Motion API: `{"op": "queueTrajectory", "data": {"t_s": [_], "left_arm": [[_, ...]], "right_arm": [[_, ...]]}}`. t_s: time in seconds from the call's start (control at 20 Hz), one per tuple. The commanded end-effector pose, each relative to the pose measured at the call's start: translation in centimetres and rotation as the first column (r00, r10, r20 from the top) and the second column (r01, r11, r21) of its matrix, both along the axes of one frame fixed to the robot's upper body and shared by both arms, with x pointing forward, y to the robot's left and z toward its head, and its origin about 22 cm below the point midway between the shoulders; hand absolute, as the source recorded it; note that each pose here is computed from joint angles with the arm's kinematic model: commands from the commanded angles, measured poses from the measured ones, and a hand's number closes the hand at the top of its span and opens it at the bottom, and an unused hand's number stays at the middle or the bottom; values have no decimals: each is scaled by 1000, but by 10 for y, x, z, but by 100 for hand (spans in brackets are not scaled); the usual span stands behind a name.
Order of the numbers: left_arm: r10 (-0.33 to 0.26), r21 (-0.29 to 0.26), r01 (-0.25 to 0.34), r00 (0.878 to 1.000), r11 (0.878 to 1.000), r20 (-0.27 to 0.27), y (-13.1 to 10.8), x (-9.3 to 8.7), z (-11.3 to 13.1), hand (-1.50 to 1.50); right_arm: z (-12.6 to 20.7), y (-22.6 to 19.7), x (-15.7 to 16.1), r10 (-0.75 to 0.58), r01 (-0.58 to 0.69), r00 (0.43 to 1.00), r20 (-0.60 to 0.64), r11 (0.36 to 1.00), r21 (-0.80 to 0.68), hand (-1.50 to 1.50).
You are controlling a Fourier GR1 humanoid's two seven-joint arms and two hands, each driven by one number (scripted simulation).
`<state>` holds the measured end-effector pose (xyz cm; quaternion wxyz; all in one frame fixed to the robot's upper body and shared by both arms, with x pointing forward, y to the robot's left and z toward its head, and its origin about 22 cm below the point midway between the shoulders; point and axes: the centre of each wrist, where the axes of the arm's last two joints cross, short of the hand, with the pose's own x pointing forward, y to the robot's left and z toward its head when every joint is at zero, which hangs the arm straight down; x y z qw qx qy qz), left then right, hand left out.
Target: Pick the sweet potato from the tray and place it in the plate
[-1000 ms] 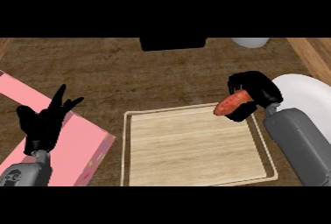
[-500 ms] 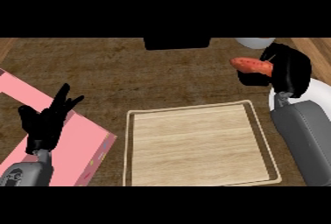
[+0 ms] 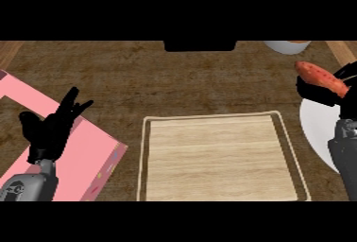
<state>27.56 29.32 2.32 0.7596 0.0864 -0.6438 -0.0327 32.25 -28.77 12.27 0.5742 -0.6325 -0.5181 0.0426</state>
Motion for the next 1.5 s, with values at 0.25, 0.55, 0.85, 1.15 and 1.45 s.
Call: {"op": "queueTrajectory", "data": {"t_s": [0.25, 0.55, 0.85, 1.15, 1.45], "left_arm": [[6, 3, -6, 1000, 1000, -11, -3, 3, -4, 0], [-9, 16, 9, 1000, 1000, -2, 7, 7, -17, 0], [-6, 4, 6, 1000, 1000, 13, 5, 3, 8, 0], [-14, -11, 14, 1000, 1000, -3, 3, 6, -1, 0], [8, -11, -8, 1000, 1000, -17, -9, 9, 0, 0]], "right_arm": [[-33, -90, -46, -101, 102, 993, -55, 995, 12, 150], [-65, -122, -63, -39, 62, 971, -237, 994, 89, 150], [-64, -153, -55, 90, -32, 969, -230, 969, 247, -150], [-45, -161, -48, 149, -152, 988, 38, 983, 103, -150], [-15, -120, -54, 278, -349, 900, 334, 921, 172, -150]]}}
